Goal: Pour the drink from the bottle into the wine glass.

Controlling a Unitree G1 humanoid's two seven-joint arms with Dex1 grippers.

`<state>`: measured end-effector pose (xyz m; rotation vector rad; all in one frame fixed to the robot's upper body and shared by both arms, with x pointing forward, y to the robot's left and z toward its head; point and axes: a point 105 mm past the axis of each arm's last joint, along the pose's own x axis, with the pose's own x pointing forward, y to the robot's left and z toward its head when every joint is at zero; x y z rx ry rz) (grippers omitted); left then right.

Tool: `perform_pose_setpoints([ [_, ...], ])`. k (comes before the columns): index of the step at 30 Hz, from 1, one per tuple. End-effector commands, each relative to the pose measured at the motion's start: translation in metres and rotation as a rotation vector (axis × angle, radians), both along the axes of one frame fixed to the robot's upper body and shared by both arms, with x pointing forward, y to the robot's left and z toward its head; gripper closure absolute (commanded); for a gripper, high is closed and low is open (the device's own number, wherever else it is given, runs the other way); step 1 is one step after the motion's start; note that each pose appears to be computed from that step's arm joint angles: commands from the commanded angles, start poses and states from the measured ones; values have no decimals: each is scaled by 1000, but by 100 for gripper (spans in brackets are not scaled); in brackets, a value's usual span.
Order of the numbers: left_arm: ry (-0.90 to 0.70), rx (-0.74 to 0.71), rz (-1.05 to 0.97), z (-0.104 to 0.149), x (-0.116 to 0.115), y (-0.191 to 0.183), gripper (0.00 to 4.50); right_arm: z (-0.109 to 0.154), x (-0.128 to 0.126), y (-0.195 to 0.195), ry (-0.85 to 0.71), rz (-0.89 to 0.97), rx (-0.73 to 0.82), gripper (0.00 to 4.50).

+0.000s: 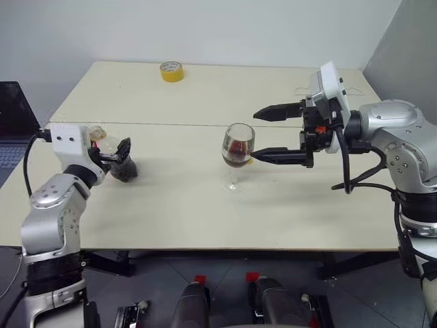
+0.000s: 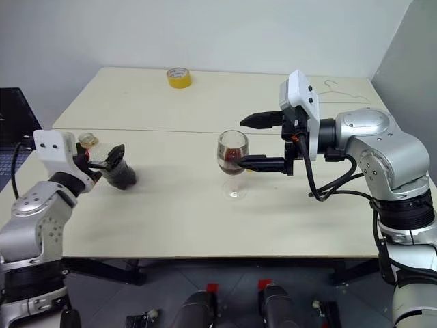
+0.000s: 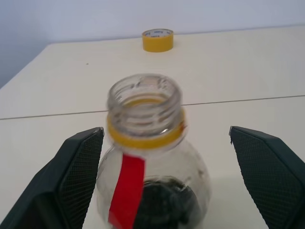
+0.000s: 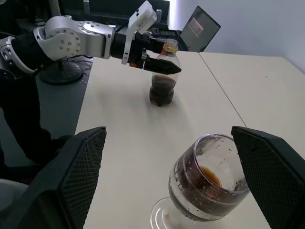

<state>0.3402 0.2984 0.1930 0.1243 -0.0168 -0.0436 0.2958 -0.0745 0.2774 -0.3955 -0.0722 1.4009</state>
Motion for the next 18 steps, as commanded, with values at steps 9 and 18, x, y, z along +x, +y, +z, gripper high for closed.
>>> perform_pose_setpoints([
  [9, -31, 125, -133, 43, -25, -4, 4, 11, 8, -19, -50, -55, 8, 0],
  [18, 66, 187, -478, 79, -74, 7, 4, 17, 27, -97, 15, -271, 59, 0],
])
